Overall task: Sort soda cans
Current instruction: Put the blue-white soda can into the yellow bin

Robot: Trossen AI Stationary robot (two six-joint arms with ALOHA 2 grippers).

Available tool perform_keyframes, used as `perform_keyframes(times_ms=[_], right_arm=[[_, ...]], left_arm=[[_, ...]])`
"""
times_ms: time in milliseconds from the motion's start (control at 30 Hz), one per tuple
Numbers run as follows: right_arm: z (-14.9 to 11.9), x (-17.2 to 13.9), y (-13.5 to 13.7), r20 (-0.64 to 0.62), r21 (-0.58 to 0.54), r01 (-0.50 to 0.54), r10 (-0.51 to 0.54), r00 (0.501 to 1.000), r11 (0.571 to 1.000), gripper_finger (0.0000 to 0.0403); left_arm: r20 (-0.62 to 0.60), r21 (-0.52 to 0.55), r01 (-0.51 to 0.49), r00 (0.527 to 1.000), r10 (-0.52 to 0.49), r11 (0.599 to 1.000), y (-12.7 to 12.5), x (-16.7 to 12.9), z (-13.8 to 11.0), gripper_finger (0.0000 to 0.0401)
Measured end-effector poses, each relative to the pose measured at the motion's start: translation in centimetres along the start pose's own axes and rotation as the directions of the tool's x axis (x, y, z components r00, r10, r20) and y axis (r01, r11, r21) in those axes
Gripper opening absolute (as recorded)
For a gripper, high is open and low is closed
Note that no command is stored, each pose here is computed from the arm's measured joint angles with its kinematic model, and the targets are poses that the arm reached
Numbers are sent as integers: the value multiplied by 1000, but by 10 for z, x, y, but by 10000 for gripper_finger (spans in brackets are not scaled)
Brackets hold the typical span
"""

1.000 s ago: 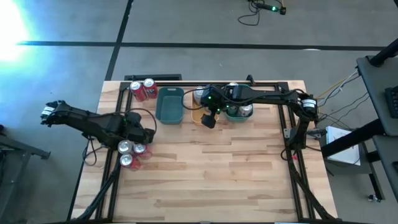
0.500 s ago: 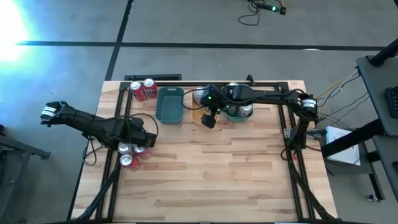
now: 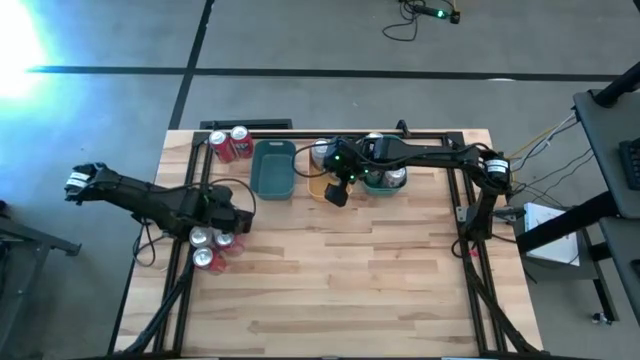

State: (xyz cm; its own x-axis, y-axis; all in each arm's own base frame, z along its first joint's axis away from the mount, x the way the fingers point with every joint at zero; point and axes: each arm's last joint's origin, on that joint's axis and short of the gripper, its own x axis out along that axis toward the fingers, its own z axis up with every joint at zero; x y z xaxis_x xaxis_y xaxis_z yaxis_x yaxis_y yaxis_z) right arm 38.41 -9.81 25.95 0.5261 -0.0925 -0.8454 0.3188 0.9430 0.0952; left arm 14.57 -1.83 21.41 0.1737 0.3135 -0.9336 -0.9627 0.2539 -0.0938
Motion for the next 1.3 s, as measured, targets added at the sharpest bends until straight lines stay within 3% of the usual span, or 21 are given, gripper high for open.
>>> perform_keyframes(times_ms=[167, 300, 500, 667, 967, 1133, 1300], right_arm=[[0, -6, 5, 10, -12, -5, 5, 1000, 1000, 341], [3, -32, 20, 88, -48, 39, -35, 996, 998, 325], [2, -60, 44, 169, -100, 70, -53, 984, 992, 298], [-5, -87, 51, 204, -70, 118, -102, 974, 990, 280], [-20, -133, 48, 238, 41, 191, -195, 952, 981, 284], [-27, -135, 49, 190, 77, 192, -204, 960, 978, 290], [-31, -131, 54, 159, 82, 187, -198, 967, 979, 293]], left_arm=[[9, 19, 36, 999, -36, 999, -5, -11, 5, 282], [23, 105, 60, 998, -62, 993, -11, -33, 17, 282], [179, 215, 133, 968, -173, 967, -23, -73, 51, 282], [229, 342, 202, 929, -290, 918, -46, -92, 85, 282], [249, 507, 84, 939, -239, 858, -95, -91, 147, 282], [177, 574, 102, 953, -244, 812, -119, -74, 164, 282], [122, 603, 185, 940, -319, 776, -147, -56, 175, 282]])
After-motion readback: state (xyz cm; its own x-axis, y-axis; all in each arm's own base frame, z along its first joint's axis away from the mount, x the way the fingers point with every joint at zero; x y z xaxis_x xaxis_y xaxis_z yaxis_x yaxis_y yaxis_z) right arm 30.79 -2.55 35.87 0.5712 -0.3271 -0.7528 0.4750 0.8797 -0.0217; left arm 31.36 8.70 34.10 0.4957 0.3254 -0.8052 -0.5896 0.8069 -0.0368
